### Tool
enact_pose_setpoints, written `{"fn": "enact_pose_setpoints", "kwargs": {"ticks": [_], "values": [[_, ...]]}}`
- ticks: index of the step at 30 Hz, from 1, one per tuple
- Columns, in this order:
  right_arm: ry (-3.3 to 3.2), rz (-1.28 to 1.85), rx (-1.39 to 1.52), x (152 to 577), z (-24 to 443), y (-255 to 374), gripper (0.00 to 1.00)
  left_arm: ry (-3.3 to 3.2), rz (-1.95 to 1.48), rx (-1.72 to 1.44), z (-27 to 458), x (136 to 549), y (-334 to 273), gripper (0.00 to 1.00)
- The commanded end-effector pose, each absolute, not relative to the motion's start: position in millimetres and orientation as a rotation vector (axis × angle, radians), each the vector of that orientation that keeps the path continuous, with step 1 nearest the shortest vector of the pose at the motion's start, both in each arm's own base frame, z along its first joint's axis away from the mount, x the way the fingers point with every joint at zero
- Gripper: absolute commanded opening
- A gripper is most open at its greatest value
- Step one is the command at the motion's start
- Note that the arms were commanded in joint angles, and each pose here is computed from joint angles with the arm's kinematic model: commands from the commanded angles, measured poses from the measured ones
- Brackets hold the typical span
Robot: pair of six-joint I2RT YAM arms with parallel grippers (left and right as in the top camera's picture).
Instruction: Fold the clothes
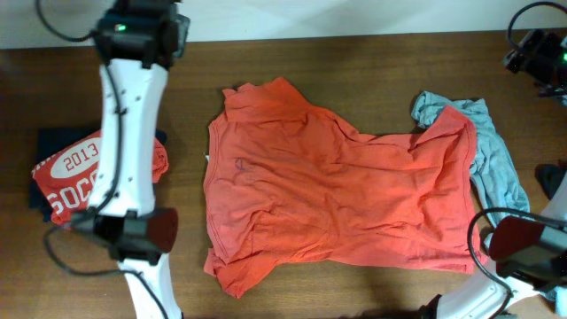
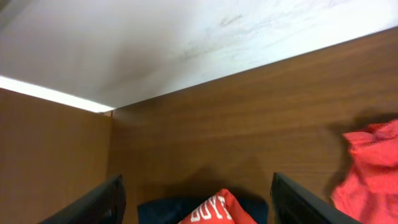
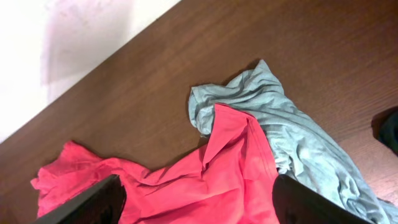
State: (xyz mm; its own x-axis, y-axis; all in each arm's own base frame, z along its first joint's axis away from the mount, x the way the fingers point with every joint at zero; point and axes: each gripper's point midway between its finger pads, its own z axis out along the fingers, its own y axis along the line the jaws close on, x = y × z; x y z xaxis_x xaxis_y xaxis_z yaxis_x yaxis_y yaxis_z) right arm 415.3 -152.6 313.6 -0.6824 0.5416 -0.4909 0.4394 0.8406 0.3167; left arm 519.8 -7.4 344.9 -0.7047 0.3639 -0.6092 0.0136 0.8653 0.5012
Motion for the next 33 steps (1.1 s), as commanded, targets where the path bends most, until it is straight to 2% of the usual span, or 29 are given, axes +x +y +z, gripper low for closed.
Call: {"fn": "enact_pose_setpoints", "kwargs": {"ticks": [1,6,7,9,10,12,14,17,18,22,26,29,31,33], "values": [[2.369,0.196,0.665,398.9,346.9,-146.7,0.82,2.167,0.311,0.354,411.1,475.8,-38.5,0.75],[2.458,0.290,0.553,386.0,344.2,-108.2,0.81,2.252,0.012,0.586,381.9,452.9,-83.8,0.74],[2.478,0.314,0.543,384.0,342.0,-100.5,0.79,2.272,-0.029,0.620,372.6,452.5,-89.9,0.70],[2.533,0.347,0.508,379.7,336.3,-80.8,0.70,2.338,-0.094,0.672,341.4,458.7,-99.9,0.57],[2.548,0.355,0.487,379.2,335.1,-73.0,0.62,2.374,-0.098,0.682,326.5,461.9,-101.1,0.48],[2.573,0.365,0.409,380.1,334.0,-55.8,0.37,2.455,-0.111,0.711,294.0,465.8,-103.4,0.34],[2.588,0.370,0.367,381.0,333.2,-42.9,0.20,2.537,-0.127,0.730,261.4,467.4,-104.9,0.27],[2.609,0.367,0.304,382.0,332.0,-24.7,0.04,2.626,-0.144,0.817,208.7,471.7,-112.5,0.19],[2.614,0.374,0.288,382.7,331.3,-18.5,0.04,2.644,-0.150,0.843,192.9,473.5,-115.7,0.18],[2.632,0.386,0.245,384.7,327.7,-5.4,0.04,2.688,-0.161,0.977,139.2,476.6,-128.6,0.17],[2.661,0.397,0.227,386.1,319.7,1.9,0.04,2.662,-0.161,1.010,103.4,496.7,-144.4,0.17],[2.693,0.404,0.229,386.4,308.8,3.8,0.04,2.614,-0.153,1.010,93.2,512.5,-153.4,0.27],[2.719,0.407,0.233,386.5,299.6,3.8,0.05,2.585,-0.149,1.013,86.7,521.3,-159.7,0.40],[2.742,0.411,0.240,386.4,290.3,3.7,0.09,2.556,-0.144,1.015,80.6,529.7,-165.8,0.48]]}}
